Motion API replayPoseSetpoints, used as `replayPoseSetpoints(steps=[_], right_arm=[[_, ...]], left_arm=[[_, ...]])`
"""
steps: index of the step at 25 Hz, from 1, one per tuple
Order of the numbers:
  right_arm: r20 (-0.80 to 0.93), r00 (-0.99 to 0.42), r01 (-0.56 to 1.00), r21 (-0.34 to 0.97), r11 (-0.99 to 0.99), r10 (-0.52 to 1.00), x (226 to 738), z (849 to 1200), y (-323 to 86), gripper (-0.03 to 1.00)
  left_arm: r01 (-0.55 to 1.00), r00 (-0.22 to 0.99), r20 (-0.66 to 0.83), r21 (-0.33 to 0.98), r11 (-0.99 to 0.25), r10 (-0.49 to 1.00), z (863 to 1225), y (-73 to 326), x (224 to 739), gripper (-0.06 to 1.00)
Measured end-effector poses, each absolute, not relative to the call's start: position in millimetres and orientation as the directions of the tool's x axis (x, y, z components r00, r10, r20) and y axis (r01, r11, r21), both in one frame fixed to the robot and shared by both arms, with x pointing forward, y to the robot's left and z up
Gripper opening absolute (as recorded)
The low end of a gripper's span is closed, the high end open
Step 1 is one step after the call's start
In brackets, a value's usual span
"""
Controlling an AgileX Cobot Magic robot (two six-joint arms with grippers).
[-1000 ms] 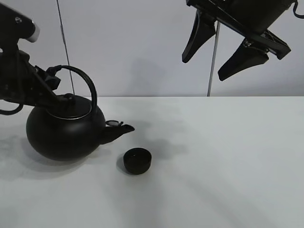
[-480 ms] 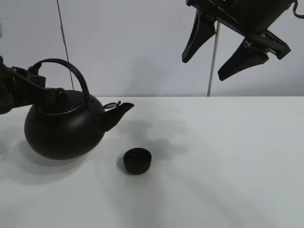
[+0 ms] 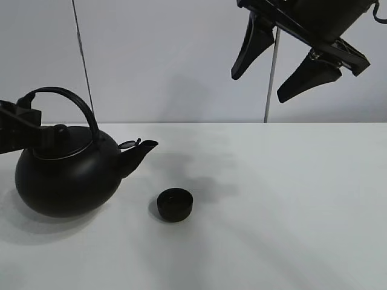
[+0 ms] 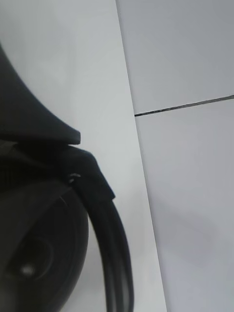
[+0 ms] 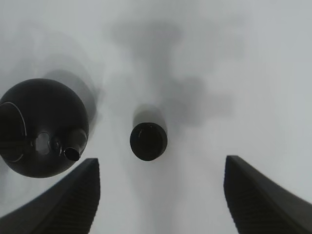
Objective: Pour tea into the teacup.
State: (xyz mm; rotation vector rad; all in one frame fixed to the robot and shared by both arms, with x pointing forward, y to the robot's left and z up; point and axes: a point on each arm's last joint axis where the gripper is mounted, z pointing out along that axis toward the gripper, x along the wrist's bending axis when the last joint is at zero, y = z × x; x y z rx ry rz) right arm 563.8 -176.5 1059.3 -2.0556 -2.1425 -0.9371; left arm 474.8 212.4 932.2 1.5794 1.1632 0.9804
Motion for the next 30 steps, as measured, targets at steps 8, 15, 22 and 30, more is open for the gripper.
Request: replayPoseSetpoints(steps=[8, 15, 22, 30], right_arm=[[0.422, -0.126, 0.917, 0.394, -0.056, 0.898, 564, 1059, -176, 0.49], [0.422, -0.126, 0.917, 0.394, -0.056, 0.898, 564, 1059, -176, 0.49], [0.422, -0.126, 0.917, 0.394, -0.056, 0.898, 564, 1059, -176, 0.49], [0.422, -0.126, 0.917, 0.394, -0.056, 0.898, 564, 1059, -176, 0.49]], left_arm=[[0.247, 0.237, 0.082, 0.959, -0.142, 0.968, 930, 214, 471, 0.11], [0.240, 0.228, 0.093, 0.959, -0.149, 0.969, 918, 214, 475, 0.11], [0.255, 0.233, 0.103, 0.953, -0.163, 0.967, 910, 213, 476, 0.11], [0.256, 0.243, 0.106, 0.952, -0.169, 0.964, 909, 212, 476, 0.11]])
